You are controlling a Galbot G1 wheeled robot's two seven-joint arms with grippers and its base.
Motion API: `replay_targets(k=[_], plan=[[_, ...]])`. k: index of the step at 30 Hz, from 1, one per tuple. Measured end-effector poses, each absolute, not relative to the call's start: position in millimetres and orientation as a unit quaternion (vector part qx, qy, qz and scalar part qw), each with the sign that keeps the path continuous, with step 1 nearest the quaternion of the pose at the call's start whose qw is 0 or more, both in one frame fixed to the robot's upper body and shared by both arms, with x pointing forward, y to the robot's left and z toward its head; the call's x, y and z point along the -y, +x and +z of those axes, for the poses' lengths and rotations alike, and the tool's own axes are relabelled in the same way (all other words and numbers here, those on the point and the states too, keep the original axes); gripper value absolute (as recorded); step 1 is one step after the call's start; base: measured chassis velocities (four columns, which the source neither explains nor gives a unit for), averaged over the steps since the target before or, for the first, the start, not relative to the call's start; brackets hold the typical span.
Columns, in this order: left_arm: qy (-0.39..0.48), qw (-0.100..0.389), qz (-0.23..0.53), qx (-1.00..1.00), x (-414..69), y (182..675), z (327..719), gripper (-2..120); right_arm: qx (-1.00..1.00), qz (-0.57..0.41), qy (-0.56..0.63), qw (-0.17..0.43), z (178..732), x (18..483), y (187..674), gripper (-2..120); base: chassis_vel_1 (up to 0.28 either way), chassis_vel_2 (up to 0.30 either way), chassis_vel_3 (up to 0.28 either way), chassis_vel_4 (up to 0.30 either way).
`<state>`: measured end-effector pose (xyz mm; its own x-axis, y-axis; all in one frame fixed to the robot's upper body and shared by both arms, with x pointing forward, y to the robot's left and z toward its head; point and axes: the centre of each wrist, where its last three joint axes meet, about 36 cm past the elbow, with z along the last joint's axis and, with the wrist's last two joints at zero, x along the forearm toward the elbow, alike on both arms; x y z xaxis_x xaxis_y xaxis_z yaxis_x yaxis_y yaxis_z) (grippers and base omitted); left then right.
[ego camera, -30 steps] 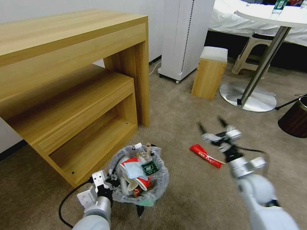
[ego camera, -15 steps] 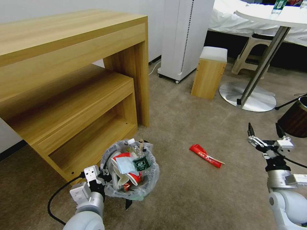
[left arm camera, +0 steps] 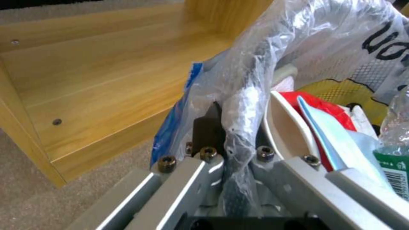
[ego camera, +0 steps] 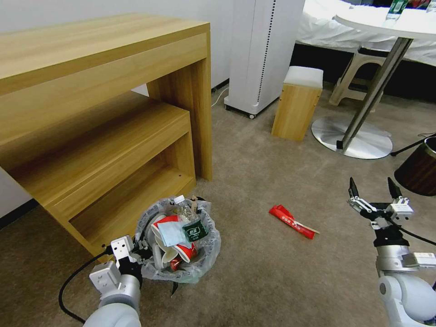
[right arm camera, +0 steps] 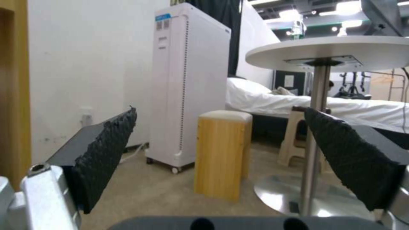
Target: Pick up the trash bin and place the garbage on the floor into it.
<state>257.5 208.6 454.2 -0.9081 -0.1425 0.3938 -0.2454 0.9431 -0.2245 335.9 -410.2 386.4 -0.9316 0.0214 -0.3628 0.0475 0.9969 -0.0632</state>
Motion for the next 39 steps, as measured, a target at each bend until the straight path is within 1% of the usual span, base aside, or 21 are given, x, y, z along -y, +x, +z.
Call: replay_targets(k=[7, 13, 15, 16, 18, 19, 23, 25, 26, 27, 28, 29, 30, 33, 34, 35, 37, 38, 39], plan=[[0.101, 0.190, 0.133, 0.967, -207, 256, 453, 1, -0.982, -0.028, 0.015, 0.187, 380, 413, 336, 100, -0.040, 0.024, 0.033, -0.031], [0.099, 0.200, 0.133, 0.966, -205, 253, 449, 1, -0.982, -0.026, 0.014, 0.187, 379, 413, 338, 100, -0.145, 0.154, 0.139, -0.153], [0.091, 0.218, 0.143, 0.961, -201, 249, 446, 1, -0.982, -0.026, 0.013, 0.188, 379, 412, 340, 100, -0.214, 0.219, 0.212, -0.216], [0.091, 0.218, 0.143, 0.961, -201, 249, 446, 1, -0.982, -0.026, 0.013, 0.188, 379, 412, 340, 100, -0.214, 0.230, 0.223, -0.236], [0.073, 0.251, 0.161, 0.952, -195, 244, 448, 1, -0.982, -0.024, 0.014, 0.188, 379, 410, 342, 100, -0.175, 0.217, 0.222, -0.193], [0.067, 0.259, 0.166, 0.949, -193, 243, 449, 1, -0.982, -0.025, 0.012, 0.186, 379, 409, 343, 100, -0.153, 0.146, 0.159, -0.160], [0.059, 0.270, 0.177, 0.944, -192, 242, 451, 1, -0.983, -0.028, 0.010, 0.181, 379, 408, 344, 100, -0.138, 0.108, 0.127, -0.134], [0.049, 0.282, 0.193, 0.938, -190, 242, 454, 1, -0.985, -0.037, 0.008, 0.169, 378, 407, 344, 100, -0.024, 0.034, 0.018, -0.018], [0.044, 0.288, 0.202, 0.935, -190, 242, 455, 1, -0.987, -0.051, 0.008, 0.150, 378, 407, 344, 100, 0.000, 0.000, 0.000, 0.000], [0.044, 0.288, 0.202, 0.935, -190, 242, 455, 1, -0.987, -0.051, 0.008, 0.150, 378, 407, 344, 100, 0.000, 0.000, 0.000, 0.000], [0.041, 0.289, 0.208, 0.934, -190, 243, 456, 1, -0.990, -0.067, 0.005, 0.125, 376, 409, 344, 100, 0.000, 0.000, 0.000, 0.000], [0.040, 0.288, 0.209, 0.933, -191, 244, 457, 1, -0.992, -0.094, -0.002, 0.083, 374, 412, 345, 100, 0.035, -0.054, -0.047, 0.012], [0.040, 0.288, 0.210, 0.934, -191, 244, 458, 1, -0.993, -0.102, -0.004, 0.068, 373, 413, 345, 100, 0.000, 0.000, 0.000, 0.000], [0.040, 0.288, 0.210, 0.934, -191, 244, 458, 1, -0.993, -0.111, -0.008, 0.050, 373, 414, 346, 100, 0.000, 0.000, 0.000, 0.000], [0.039, 0.287, 0.210, 0.934, -191, 244, 458, 1, -0.992, -0.128, -0.016, 0.001, 373, 417, 348, 100, 0.000, 0.000, 0.000, 0.000], [0.039, 0.287, 0.210, 0.934, -191, 244, 458, 1, -0.992, -0.128, -0.016, 0.001, 373, 417, 348, 100, 0.000, 0.000, 0.000, 0.000], [0.039, 0.287, 0.209, 0.934, -191, 244, 458, 1, -0.982, -0.153, -0.031, -0.109, 371, 424, 359, 100, 0.000, 0.000, 0.000, 0.000], [0.039, 0.286, 0.208, 0.935, -190, 244, 458, 1, -0.965, -0.164, -0.043, -0.199, 357, 431, 370, 100, 0.000, 0.000, 0.000, 0.000], [0.039, 0.286, 0.208, 0.935, -190, 244, 458, 1, -0.965, -0.164, -0.043, -0.199, 357, 431, 370, 100, 0.000, 0.000, 0.000, 0.000]])
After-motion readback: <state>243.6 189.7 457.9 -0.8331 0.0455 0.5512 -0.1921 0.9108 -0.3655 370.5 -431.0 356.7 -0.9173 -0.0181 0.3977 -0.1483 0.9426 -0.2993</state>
